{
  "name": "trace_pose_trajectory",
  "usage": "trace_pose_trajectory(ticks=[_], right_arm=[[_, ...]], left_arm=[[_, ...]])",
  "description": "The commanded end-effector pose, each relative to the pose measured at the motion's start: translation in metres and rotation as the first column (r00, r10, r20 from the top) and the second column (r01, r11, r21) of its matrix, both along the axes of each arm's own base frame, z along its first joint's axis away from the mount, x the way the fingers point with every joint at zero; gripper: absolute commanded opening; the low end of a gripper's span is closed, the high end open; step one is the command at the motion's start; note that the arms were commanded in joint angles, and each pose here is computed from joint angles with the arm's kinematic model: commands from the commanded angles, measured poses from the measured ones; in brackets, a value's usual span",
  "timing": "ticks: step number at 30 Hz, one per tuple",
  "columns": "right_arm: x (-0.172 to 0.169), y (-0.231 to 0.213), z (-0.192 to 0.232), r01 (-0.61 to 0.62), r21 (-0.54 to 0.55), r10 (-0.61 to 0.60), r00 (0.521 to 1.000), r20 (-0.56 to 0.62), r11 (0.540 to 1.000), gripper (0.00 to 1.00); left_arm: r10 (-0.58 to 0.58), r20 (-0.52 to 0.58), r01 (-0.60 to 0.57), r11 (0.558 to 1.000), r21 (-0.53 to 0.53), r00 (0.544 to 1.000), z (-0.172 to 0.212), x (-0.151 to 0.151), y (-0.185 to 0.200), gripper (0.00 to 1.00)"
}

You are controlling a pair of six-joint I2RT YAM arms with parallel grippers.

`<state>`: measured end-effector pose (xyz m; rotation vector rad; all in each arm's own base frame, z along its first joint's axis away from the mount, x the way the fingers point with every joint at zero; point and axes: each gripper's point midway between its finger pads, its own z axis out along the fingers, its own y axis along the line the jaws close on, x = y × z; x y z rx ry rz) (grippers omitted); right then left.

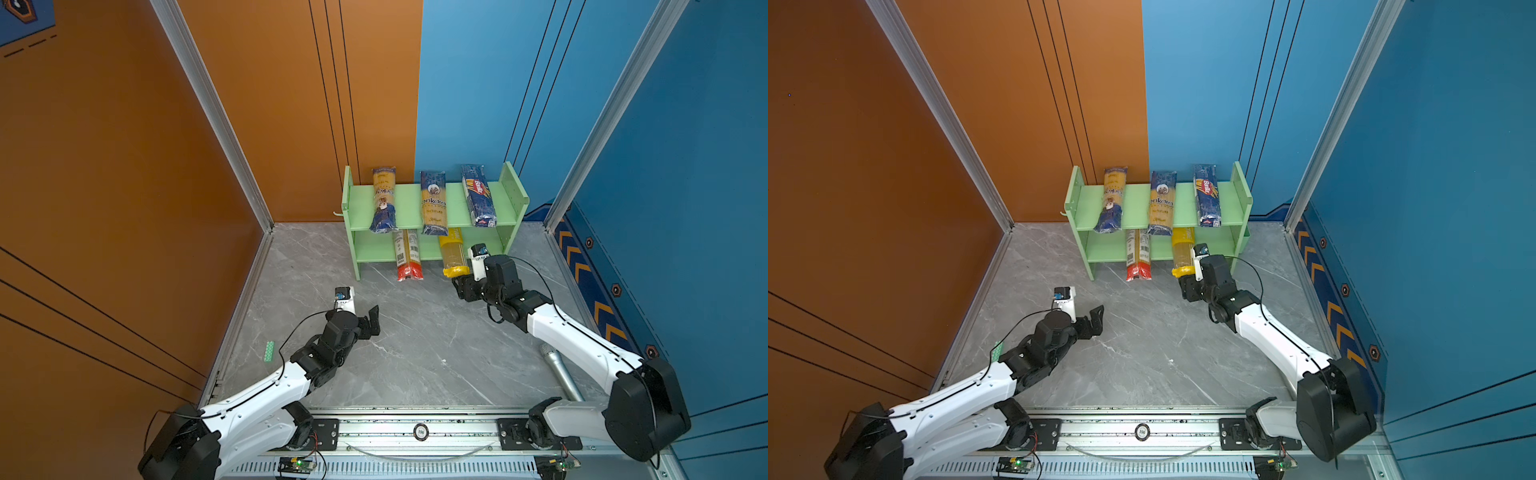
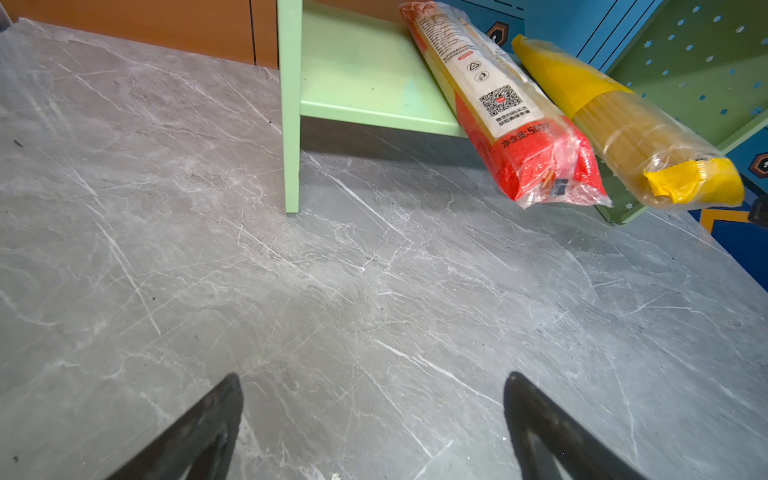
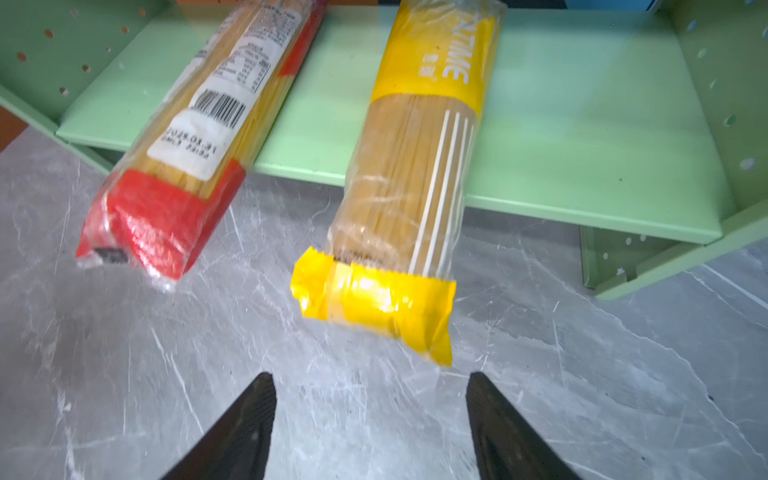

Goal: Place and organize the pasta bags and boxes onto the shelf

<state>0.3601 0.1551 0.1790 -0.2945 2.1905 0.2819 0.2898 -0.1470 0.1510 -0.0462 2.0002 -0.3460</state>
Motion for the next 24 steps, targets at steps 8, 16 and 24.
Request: trace_pose_trajectory(ticks=[8,16,24], right_arm=[[-0.025,-0.037,0.010,-0.004,-0.024,0.006,0.996,0.093,1.000,0.72],[-0.017,-0.079,-0.002,0.109,0.016,-0.110,0.986,0.124,0.994,0.72],[-0.008,-0.117,-0.020,0.216,0.065,-0.224,0.962,0.158,0.974,0.72]], left_arm=[[-0.028,0.141,0.012,0.993,0.115,0.990,0.053,0.010,0.011,0.98],[-0.010,0.197,-0.027,0.983,0.183,0.980,0.070,0.017,0.033,0.98],[0.036,0.214,-0.080,0.976,0.201,0.976,0.067,0.024,0.060,0.98]])
